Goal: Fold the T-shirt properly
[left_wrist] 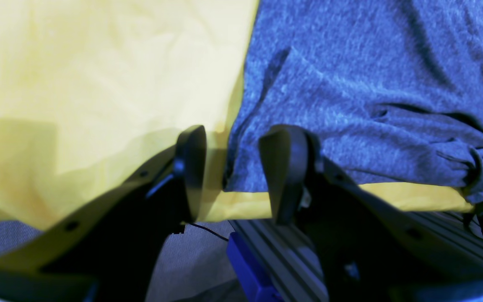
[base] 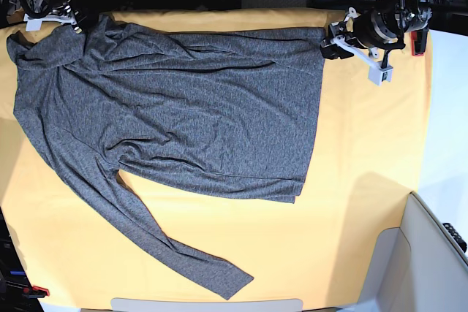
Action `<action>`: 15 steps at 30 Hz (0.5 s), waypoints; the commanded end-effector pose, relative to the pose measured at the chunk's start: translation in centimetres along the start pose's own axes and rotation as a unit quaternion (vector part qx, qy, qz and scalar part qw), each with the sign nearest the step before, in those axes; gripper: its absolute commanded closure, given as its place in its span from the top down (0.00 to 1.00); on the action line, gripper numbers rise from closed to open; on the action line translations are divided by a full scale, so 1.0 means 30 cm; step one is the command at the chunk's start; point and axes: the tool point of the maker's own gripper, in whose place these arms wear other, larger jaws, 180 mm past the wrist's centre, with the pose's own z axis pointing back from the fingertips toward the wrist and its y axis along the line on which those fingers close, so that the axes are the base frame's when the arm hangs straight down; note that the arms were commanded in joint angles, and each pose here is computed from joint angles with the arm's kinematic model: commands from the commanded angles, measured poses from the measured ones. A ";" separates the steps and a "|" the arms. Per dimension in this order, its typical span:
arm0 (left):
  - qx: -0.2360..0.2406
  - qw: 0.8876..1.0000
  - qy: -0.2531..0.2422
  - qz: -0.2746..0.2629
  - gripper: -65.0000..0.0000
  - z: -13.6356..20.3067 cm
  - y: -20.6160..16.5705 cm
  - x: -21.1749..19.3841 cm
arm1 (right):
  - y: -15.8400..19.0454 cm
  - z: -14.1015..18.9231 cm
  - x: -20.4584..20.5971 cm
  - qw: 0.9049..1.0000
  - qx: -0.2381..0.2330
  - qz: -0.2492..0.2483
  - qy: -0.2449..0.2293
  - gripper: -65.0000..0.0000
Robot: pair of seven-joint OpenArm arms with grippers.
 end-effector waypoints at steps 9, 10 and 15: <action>-0.002 1.000 -0.001 -0.002 0.39 0.004 0.002 0.006 | 0.250 0.024 0.126 0.988 0.123 0.037 -0.079 0.14; -0.002 1.000 0.000 -0.001 0.39 0.003 0.003 0.005 | 0.258 0.023 0.132 0.988 0.127 0.037 -0.081 0.14; 0.000 1.000 0.003 0.001 0.39 0.000 0.009 0.000 | 0.290 0.016 0.144 0.986 0.140 0.036 -0.088 0.14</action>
